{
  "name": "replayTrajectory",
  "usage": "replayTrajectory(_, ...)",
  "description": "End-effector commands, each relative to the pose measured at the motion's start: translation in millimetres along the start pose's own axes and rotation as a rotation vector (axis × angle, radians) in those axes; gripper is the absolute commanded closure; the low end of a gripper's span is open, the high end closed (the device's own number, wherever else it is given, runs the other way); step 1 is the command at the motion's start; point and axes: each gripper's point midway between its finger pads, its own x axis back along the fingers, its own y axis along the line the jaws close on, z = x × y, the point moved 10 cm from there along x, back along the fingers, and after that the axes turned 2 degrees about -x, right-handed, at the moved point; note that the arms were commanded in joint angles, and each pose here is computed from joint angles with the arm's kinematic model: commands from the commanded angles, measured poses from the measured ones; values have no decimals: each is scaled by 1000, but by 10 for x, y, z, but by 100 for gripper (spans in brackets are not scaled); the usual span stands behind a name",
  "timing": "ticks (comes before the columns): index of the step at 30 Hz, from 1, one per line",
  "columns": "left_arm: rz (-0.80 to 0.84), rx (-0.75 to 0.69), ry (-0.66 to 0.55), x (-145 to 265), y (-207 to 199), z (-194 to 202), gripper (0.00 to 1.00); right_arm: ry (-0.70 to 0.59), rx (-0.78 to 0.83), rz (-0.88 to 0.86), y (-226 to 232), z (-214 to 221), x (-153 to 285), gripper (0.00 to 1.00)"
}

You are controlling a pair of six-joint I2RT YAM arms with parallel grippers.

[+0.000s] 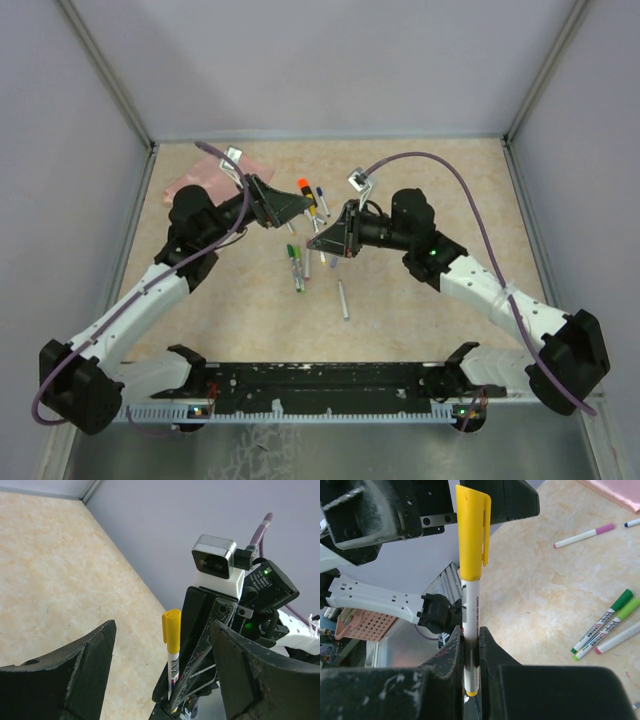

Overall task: Open the pen caps
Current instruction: Pick up the pen from the center of the board, then open the pen cap from the pen.

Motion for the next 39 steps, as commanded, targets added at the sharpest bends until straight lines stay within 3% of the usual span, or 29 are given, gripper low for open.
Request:
replayTrajectory(1,22,20,43,-31,-38,-28,23,-21,35,-52,101,-54,-9,100)
replayTrajectory(14,62,50,105,-131,-16,30,47,13,11,-47,47,-34,-67,100)
replayTrajectory(21,117,62,147,-184,-15,48,68,18,9,-47,38,-35,-81,100)
replayTrajectory(25,137,53,173,-215,-17,33,97,22,7,-49,35,-28,-80,100)
replayTrajectory(26,139,46,172,-220,-15,19,100,25,6,-48,30,-20,-79,100)
replayTrajectory(32,98,-60,78,-245,101,-378,100,36,6,-72,0,93,-40,100)
replayTrajectory(39,39,-265,-224,-400,180,-1329,100,39,-48,-72,-82,341,40,100)
